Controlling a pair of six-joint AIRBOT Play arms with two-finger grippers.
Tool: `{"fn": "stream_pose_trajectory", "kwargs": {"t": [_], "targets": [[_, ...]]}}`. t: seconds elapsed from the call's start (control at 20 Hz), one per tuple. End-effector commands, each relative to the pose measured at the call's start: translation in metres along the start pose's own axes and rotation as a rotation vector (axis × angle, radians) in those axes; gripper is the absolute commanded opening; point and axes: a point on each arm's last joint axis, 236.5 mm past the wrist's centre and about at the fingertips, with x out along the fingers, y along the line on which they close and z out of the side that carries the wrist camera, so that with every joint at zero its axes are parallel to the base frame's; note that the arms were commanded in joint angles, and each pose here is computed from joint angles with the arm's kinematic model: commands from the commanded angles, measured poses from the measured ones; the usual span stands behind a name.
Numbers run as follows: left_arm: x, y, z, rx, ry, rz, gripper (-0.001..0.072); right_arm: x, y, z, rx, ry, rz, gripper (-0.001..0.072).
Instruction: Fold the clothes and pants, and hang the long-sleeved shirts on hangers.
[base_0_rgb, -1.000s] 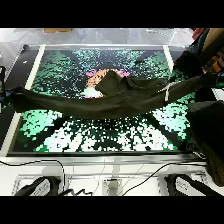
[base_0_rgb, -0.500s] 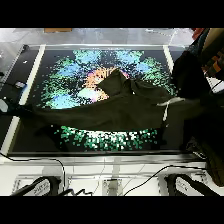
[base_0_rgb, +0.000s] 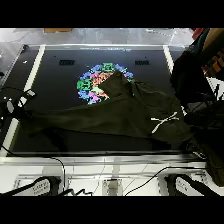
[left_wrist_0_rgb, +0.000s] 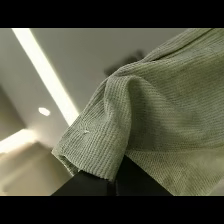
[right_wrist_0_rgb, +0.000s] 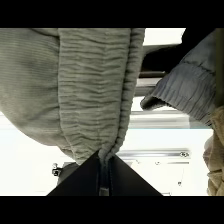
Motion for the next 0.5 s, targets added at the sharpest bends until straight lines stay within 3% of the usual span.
{"fn": "stream_pose_trajectory", "kwargs": {"t": [0.0, 0.1, 0.15, 0.2, 0.25, 0.4, 0.45], "targets": [[0.000, 0.036, 0.029, 0.025, -0.123, 0.153, 0.0016, 0.007, 0.002, 0.001, 0.006, -0.001, 0.009, 0.0036], [0.001, 0.044, 0.039, 0.027, -0.163, 0.193, 0.0050, 0.007, 0.003, 0.001, 0.008, -0.001, 0.011, 0.0036], [0.004, 0.042, 0.038, 0.027, -0.158, 0.185, 0.0284, 0.007, 0.004, 0.001, 0.007, -0.001, 0.014, 0.0036], [0.006, 0.040, 0.039, 0.010, -0.159, 0.176, 0.0602, 0.007, 0.004, 0.001, 0.008, -0.001, 0.014, 0.0036], [0.007, 0.041, 0.037, -0.065, -0.164, 0.169, 0.0630, 0.007, 0.004, 0.001, 0.007, -0.002, 0.014, 0.0036], [-0.008, 0.051, 0.017, -0.442, -0.161, 0.160, 0.0418, 0.007, 0.004, 0.001, 0.008, -0.002, 0.014, 0.0036], [-0.010, 0.057, -0.002, -0.594, -0.140, 0.157, 0.0418, 0.007, 0.004, 0.001, 0.007, -0.003, 0.014, 0.0036]]}}
